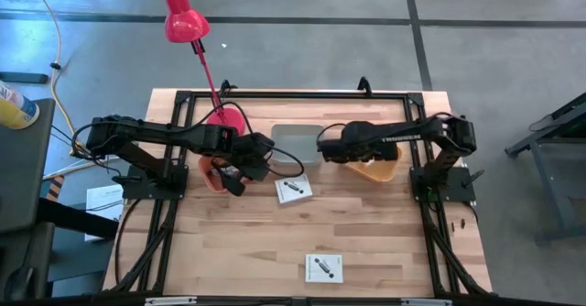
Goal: Pick and place items into bin
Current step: Put the pink charger adapter into the orange bin, then put the bottom white card reader box into the gray bin
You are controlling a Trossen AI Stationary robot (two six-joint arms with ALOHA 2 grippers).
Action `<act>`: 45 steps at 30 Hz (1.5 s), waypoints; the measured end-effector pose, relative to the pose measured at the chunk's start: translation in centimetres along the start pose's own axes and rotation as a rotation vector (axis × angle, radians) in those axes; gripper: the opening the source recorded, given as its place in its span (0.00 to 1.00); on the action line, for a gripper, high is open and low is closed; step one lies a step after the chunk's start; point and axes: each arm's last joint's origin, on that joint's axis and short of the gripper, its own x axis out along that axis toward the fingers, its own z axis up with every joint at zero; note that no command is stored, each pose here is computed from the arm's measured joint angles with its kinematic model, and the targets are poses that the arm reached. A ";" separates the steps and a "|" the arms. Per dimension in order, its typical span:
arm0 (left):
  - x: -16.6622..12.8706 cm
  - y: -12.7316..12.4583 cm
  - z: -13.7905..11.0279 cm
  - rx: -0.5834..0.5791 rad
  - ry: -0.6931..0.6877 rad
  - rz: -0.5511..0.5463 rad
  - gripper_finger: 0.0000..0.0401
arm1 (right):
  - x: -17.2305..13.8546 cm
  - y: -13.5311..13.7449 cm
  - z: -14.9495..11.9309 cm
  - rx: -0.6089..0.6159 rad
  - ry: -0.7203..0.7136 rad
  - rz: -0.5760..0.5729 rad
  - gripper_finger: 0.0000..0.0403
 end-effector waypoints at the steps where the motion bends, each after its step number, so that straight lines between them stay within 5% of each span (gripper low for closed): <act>1: 0.0 0.0 0.0 0.001 0.005 -0.003 0.00 | 0.5 0.0 0.0 -0.003 0.024 -0.006 0.43; 16: 0.0 0.0 0.0 0.051 0.003 0.002 0.00 | 4.7 0.7 -1.8 0.038 0.117 0.031 0.44; 29: 0.0 0.1 0.1 0.054 -0.012 0.013 0.00 | 4.7 0.5 -1.8 0.034 0.084 0.007 0.61; 39: 0.0 0.1 0.2 0.031 -0.016 0.016 0.00 | 1.4 -2.3 -2.3 0.029 -0.018 0.154 0.62; 45: -0.1 0.6 0.7 -0.071 -0.065 0.067 0.00 | -1.3 -4.9 -3.4 -0.146 -0.136 0.315 0.62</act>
